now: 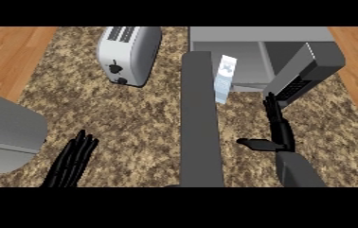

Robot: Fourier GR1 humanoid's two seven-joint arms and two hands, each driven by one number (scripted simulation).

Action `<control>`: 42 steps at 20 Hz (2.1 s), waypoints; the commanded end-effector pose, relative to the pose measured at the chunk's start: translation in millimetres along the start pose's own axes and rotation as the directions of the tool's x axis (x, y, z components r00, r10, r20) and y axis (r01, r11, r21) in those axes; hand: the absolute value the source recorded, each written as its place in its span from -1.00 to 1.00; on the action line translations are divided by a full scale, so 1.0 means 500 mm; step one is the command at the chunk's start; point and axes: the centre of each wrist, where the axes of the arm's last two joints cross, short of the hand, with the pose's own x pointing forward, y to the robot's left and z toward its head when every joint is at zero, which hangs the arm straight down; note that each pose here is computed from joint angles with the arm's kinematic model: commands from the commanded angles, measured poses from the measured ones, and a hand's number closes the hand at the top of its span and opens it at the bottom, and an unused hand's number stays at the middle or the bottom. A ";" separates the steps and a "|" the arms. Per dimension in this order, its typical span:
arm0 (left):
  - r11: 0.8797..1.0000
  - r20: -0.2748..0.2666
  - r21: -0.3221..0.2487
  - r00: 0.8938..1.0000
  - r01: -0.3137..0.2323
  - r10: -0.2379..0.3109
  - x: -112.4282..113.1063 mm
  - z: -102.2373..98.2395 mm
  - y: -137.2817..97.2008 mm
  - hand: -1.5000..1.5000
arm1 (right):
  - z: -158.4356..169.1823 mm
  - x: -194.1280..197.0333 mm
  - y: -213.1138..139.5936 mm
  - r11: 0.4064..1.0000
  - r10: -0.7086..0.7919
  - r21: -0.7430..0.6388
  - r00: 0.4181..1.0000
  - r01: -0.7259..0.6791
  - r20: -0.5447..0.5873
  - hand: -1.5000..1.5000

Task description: Pick up the milk, place it into the microwave and close the microwave

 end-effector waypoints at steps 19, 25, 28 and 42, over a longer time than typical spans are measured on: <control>0.914 -0.053 -0.402 0.996 0.050 -0.078 -0.077 -0.154 -0.102 1.00 | 0.301 0.008 -0.106 0.994 -0.113 0.012 0.993 0.112 0.043 -1.00; 0.829 -0.158 -0.559 0.980 0.010 -0.119 -0.125 -0.222 -0.159 1.00 | 0.332 0.036 -0.138 0.990 -0.140 0.014 0.987 0.139 0.083 -1.00; 0.811 -0.092 -0.581 0.985 0.068 -0.148 -0.145 -0.199 -0.211 1.00 | 0.358 0.046 -0.142 0.985 -0.171 0.029 0.980 0.169 0.100 -1.00; 0.763 -0.157 -0.637 0.949 0.114 -0.273 -0.216 -0.239 -0.374 1.00 | 0.284 0.159 -0.137 0.957 -0.257 0.200 0.932 0.209 0.256 -1.00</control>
